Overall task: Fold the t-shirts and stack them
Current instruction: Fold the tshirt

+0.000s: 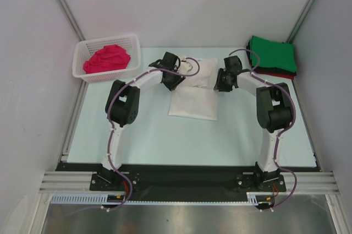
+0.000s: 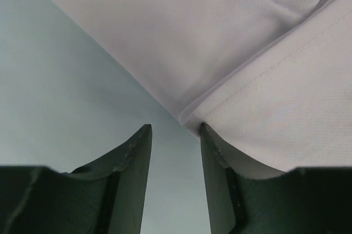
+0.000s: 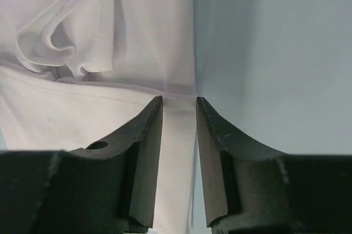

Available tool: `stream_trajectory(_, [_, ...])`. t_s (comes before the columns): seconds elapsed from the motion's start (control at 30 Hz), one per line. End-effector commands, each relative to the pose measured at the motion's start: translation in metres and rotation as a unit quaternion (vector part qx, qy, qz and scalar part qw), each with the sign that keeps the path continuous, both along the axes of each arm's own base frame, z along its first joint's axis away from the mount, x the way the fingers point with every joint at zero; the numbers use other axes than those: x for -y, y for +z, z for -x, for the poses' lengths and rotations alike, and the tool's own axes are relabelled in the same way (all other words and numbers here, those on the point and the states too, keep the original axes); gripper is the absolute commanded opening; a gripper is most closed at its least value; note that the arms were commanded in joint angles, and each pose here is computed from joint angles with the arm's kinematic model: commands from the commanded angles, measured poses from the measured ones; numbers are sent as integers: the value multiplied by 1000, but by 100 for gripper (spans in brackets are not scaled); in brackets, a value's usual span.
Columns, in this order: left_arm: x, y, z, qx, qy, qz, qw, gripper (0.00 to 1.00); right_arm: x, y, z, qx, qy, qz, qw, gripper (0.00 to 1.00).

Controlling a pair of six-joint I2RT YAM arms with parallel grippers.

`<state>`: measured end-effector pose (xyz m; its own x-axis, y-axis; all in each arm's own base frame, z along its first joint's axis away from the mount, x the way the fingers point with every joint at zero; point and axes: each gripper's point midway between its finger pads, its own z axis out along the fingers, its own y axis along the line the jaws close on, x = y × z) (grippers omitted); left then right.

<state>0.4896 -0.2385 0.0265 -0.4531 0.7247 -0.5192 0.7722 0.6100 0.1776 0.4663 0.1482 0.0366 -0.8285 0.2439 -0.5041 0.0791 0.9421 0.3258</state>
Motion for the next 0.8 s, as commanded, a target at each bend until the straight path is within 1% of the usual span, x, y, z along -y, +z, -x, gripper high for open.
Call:
stream_trajectory(0.0, [-1, 68, -15, 67, 16, 25, 997, 47, 6, 46, -15, 48, 2, 12, 999, 38])
stream_trajectory(0.03, [-1, 73, -11, 67, 11, 29, 997, 48, 6, 50, -11, 47, 0, 11, 999, 41])
stream_trajectory(0.07, [3, 96, -4, 79, -8, 48, 996, 49, 9, 56, -5, 46, -3, 12, 999, 43])
stream_trajectory(0.1, [2, 91, 9, 66, -20, 49, 996, 50, 11, 70, 1, 55, -7, 9, 998, 44])
stream_trajectory(0.13, [4, 95, 17, 67, -34, 56, 996, 51, 14, 64, 14, 42, -10, 13, 999, 47])
stream_trajectory(0.17, [3, 115, 27, 85, -56, 63, 993, 51, 16, 63, 24, 32, -17, 9, 999, 48])
stream_trajectory(0.2, [2, 98, 49, 59, -80, 64, 993, 51, 14, 70, 35, 35, -17, 4, 999, 49])
stream_trajectory(0.23, [5, 96, 61, 60, -101, 61, 991, 52, 14, 55, 54, 9, -15, -1, 1000, 50])
stream_trajectory(0.27, [3, 93, 70, 67, -130, 47, 988, 52, 9, 51, 65, -1, -11, -8, 1000, 50])
stream_trajectory(0.3, [-5, 82, 92, 57, -149, 30, 987, 52, -1, 54, 77, -3, 1, -14, 1000, 51])
stream_trajectory(0.33, [-3, 74, 104, 58, -174, 16, 983, 52, -5, 50, 87, -11, 7, -10, 1000, 51])
stream_trajectory(0.37, [-5, 75, 112, 75, -207, -3, 975, 52, -4, 38, 103, -34, 9, 1, 999, 52])
stream_trajectory(0.4, [-14, 51, 130, 56, -223, -26, 973, 53, -3, 35, 110, -38, 8, 10, 999, 52])
stream_trajectory(0.47, [-15, 43, 138, 77, -252, -61, 963, 55, -8, 25, 128, -51, 15, 10, 999, 53])
stream_trajectory(0.5, [-20, 31, 146, 70, -257, -75, 961, 57, -11, 21, 134, -58, 15, 2, 998, 53])
stream_trajectory(0.53, [-18, 31, 145, 82, -260, -84, 958, 57, -14, 19, 138, -60, 15, -4, 998, 53])
stream_trajectory(0.6, [-18, 23, 148, 81, -271, -91, 955, 58, -16, 9, 146, -70, 17, -8, 997, 53])
stream_trajectory(0.77, [-13, 13, 145, 72, -272, -91, 955, 59, -25, -9, 158, -94, 21, -14, 995, 53])
